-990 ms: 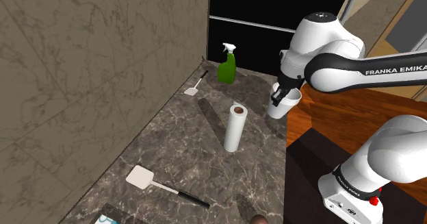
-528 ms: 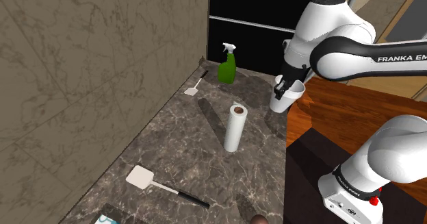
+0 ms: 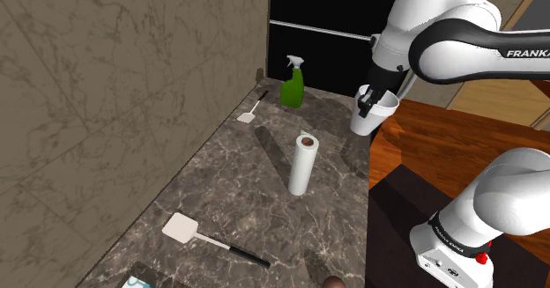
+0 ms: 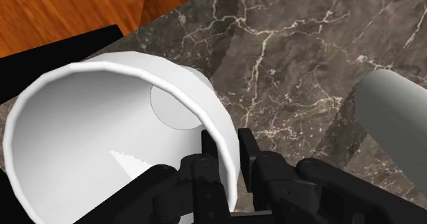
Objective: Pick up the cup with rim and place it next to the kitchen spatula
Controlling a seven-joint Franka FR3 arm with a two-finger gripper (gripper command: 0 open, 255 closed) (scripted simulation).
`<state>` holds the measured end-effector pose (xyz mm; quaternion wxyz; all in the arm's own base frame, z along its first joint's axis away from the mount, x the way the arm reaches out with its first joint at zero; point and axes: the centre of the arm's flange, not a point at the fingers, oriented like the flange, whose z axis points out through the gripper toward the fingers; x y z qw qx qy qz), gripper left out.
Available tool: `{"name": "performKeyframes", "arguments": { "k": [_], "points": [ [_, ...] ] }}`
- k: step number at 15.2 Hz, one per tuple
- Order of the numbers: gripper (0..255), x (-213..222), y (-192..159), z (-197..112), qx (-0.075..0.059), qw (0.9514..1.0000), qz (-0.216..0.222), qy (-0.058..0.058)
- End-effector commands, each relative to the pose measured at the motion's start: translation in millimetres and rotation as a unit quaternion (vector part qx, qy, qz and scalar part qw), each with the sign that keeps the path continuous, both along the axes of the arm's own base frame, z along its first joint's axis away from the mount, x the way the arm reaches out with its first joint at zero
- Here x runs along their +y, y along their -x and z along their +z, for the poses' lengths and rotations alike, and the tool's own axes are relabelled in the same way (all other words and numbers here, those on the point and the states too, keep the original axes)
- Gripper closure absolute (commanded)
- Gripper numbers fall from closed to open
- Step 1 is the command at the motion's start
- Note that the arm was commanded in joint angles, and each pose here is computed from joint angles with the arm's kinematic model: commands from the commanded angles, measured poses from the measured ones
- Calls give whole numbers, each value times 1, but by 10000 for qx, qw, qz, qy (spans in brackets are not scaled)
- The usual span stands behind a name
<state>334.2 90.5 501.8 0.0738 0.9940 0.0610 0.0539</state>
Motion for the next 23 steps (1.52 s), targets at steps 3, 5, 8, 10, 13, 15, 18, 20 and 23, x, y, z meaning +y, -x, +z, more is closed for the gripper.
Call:
{"name": "performKeyframes", "arguments": {
  "k": [3, 5, 8, 10, 13, 15, 18, 20, 23],
  "points": [
    [255, 0, 0, 21, 0, 10000, 0, 1],
    [255, 0, 0, 32, 0, 10000, 0, 1],
    [255, 0, 0, 48, 0, 10000, 0, 1],
    [255, 0, 0, 58, 0, 10000, 0, 1],
    [255, 11, 6, 65, 0, 10000, 0, 1],
    [255, 34, 19, 65, 0, 10000, 0, 1],
    [255, 68, 39, 65, 0, 10000, 0, 1],
    [255, 91, 52, 65, 0, 10000, 0, 1],
    [255, 126, 72, 65, 0, 10000, 0, 1]
  ]
}}
